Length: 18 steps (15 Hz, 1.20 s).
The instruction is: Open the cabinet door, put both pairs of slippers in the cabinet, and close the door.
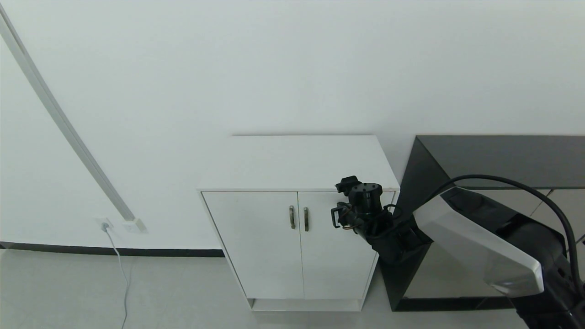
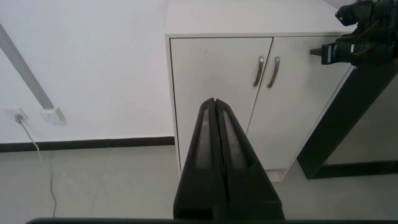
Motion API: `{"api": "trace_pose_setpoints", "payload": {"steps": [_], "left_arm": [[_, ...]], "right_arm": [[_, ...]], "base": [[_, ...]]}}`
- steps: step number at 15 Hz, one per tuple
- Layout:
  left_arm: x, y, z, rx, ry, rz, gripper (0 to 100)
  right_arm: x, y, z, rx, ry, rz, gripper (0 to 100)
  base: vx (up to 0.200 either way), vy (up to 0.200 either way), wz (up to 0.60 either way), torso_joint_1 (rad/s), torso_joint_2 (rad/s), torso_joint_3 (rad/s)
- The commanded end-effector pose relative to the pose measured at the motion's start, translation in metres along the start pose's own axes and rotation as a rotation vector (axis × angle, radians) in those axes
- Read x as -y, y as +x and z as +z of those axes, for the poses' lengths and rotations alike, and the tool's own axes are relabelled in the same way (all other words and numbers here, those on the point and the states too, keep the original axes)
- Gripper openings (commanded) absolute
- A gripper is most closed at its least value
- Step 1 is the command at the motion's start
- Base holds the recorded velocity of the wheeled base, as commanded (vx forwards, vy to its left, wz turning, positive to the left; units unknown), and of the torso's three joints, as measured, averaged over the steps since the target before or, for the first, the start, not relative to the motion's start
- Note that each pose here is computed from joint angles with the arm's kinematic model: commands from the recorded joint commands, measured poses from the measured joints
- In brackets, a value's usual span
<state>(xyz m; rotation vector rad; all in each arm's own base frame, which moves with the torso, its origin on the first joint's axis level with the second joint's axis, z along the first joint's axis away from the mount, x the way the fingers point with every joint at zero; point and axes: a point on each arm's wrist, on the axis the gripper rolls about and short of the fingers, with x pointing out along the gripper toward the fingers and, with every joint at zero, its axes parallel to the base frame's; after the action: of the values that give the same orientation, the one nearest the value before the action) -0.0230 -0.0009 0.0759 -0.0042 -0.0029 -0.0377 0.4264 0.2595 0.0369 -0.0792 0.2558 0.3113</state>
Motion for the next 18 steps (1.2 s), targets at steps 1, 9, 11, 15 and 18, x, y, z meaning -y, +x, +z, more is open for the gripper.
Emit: {"api": "trace_pose_setpoints", "payload": {"steps": [1,9,11,15,18], "left_arm": [[0.0,0.0,0.0,-0.001,0.0,0.001,0],[0.0,0.0,0.0,-0.001,0.0,0.001,0],[0.0,0.0,0.0,-0.001,0.0,0.001,0],[0.0,0.0,0.0,-0.001,0.0,0.001,0],[0.0,0.0,0.0,-0.001,0.0,0.001,0]], "right_arm": [[0.002,0.002,-0.002,-0.004,0.0,-0.004,0],[0.004,0.006,-0.004,0.001,0.004,-0.011,0],[0.005,0.006,-0.003,0.004,0.005,-0.011,0],[0.005,-0.006,-0.002,0.031,0.01,-0.032,0],[0.01,-0.029,-0.002,0.04,0.012,-0.033,0]], "base": [[0.0,0.0,0.0,0.0,0.0,0.0],[0.0,0.0,0.0,0.0,0.0,0.0],[0.0,0.0,0.0,0.0,0.0,0.0],[0.0,0.0,0.0,0.0,0.0,0.0],[0.0,0.0,0.0,0.0,0.0,0.0]]}}
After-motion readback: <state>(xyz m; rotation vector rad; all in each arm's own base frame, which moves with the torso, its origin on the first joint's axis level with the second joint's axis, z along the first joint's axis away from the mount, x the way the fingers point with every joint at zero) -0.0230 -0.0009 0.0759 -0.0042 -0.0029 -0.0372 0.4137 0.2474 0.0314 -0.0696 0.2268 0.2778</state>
